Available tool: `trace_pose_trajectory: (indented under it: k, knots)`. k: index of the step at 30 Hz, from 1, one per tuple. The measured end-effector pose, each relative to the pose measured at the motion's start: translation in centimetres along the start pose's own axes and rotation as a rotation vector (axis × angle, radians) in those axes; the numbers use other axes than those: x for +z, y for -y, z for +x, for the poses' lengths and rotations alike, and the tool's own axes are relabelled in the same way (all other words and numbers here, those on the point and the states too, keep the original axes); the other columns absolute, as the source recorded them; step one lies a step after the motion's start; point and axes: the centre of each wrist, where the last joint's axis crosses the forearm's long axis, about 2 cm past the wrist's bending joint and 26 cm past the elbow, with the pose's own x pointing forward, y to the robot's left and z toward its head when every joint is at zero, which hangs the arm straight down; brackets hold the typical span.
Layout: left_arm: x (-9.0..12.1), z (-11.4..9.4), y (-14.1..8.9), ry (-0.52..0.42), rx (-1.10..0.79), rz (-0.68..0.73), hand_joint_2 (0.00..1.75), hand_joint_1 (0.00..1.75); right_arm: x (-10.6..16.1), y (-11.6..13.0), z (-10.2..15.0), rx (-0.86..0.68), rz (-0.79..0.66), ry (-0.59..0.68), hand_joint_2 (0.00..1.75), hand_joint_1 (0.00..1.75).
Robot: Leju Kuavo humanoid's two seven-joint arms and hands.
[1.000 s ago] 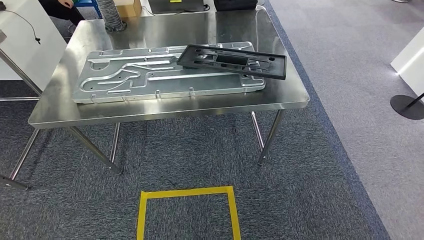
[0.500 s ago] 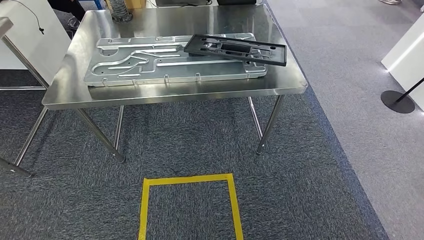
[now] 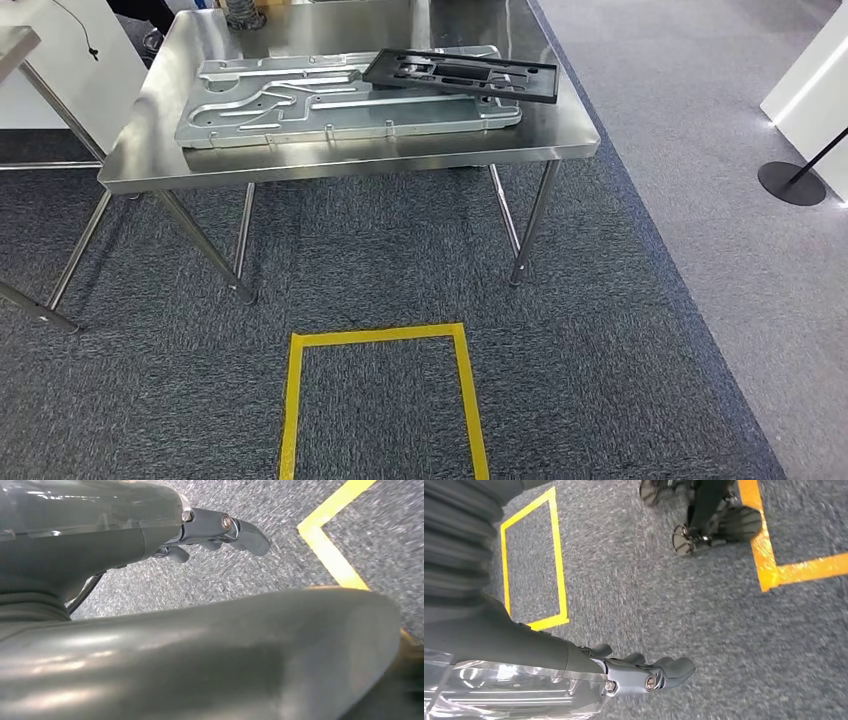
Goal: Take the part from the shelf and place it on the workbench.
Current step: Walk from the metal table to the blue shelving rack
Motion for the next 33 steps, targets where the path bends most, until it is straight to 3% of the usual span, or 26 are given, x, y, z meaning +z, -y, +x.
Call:
trace_pose_trajectory:
  k: [1,4,28,32,33]
  knots:
    - [-0.02,0.09,-0.03,0.002,-0.002,0.0,0.0,0.0,0.01,-0.06,0.0,0.002,0.005,0.004,0.44,0.0]
    - [-0.02,0.13,-0.03,0.003,-0.003,0.001,0.0,0.0,0.02,-0.13,-0.03,0.017,0.014,0.014,1.75,0.0]
    - [0.08,-0.11,0.3,0.004,0.007,0.002,0.0,0.0,-0.04,0.0,0.23,0.081,0.018,0.021,1.75,0.0]
    - [0.02,0.07,0.12,0.001,0.001,0.005,1.75,0.0,-0.02,-0.12,0.23,0.081,0.02,0.021,1.75,0.0]
    - [0.01,0.11,0.1,-0.002,0.0,0.008,1.75,0.0,-0.02,-0.13,0.25,0.081,0.02,0.021,1.75,0.0]
